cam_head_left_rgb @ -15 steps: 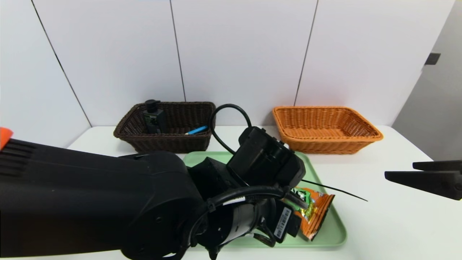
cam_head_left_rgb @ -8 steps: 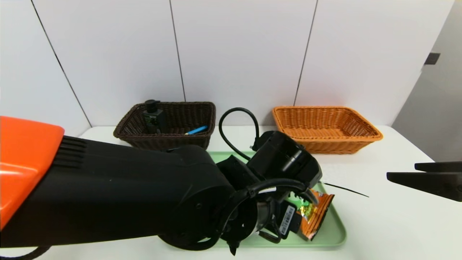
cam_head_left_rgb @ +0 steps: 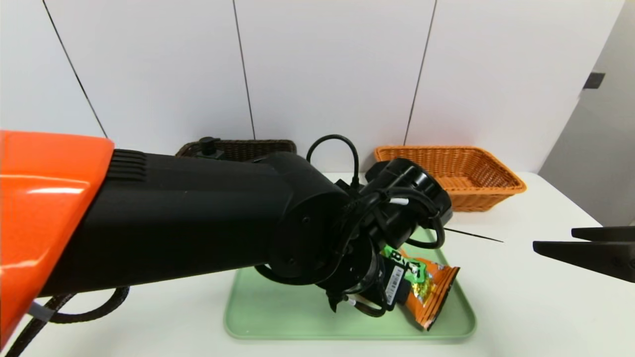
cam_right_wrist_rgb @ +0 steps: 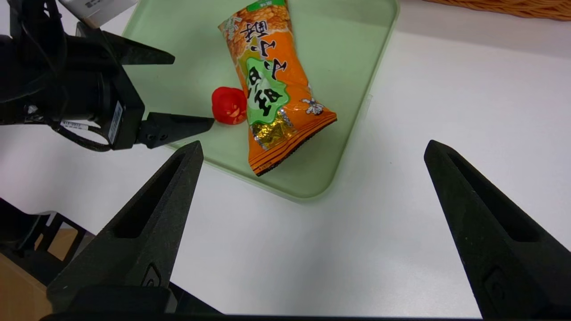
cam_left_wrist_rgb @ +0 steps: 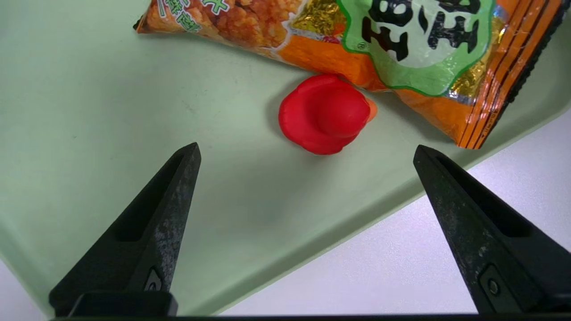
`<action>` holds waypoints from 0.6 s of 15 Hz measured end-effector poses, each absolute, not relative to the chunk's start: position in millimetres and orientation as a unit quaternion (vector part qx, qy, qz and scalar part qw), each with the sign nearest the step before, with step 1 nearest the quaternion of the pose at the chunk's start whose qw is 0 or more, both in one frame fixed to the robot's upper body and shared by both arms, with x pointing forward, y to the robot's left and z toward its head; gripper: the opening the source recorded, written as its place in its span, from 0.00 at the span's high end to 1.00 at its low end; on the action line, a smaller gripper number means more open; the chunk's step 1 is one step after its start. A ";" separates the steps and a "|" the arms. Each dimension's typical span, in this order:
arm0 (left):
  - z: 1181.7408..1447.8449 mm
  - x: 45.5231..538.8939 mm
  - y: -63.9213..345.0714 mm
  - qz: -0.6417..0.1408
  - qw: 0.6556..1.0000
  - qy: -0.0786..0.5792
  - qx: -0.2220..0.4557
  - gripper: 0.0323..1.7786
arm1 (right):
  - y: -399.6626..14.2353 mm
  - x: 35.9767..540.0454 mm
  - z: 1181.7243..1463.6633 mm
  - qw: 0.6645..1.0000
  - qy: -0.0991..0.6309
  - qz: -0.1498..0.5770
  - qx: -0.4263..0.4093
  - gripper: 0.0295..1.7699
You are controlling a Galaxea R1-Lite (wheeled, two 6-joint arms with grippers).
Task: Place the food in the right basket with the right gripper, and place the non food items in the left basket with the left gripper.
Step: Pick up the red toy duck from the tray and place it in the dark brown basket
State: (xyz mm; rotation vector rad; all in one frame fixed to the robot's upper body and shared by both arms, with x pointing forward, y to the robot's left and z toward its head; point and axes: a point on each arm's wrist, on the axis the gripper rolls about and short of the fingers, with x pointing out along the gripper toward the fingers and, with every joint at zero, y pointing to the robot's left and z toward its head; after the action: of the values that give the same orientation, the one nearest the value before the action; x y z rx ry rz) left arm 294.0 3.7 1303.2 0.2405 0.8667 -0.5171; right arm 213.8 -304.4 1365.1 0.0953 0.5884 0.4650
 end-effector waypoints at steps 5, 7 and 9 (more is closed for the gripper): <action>1301.4 303.6 -3.6 -0.226 0.865 0.435 0.109 0.05 | -304.5 213.6 1365.0 0.929 0.287 0.228 0.047 0.03; 1300.0 305.7 -5.1 -0.225 0.864 0.436 0.110 0.05 | -304.4 213.7 1365.0 0.929 0.287 0.228 0.047 0.03; 1300.5 305.5 -4.5 -0.221 0.861 0.444 0.114 0.05 | -304.5 213.6 1364.9 0.929 0.287 0.227 0.047 0.03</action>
State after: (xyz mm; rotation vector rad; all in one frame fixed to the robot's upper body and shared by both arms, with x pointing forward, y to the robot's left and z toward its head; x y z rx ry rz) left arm 305.5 -4.5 1300.5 0.2383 0.9305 -0.4628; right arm 213.6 -304.5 1364.9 0.0955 0.5878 0.4657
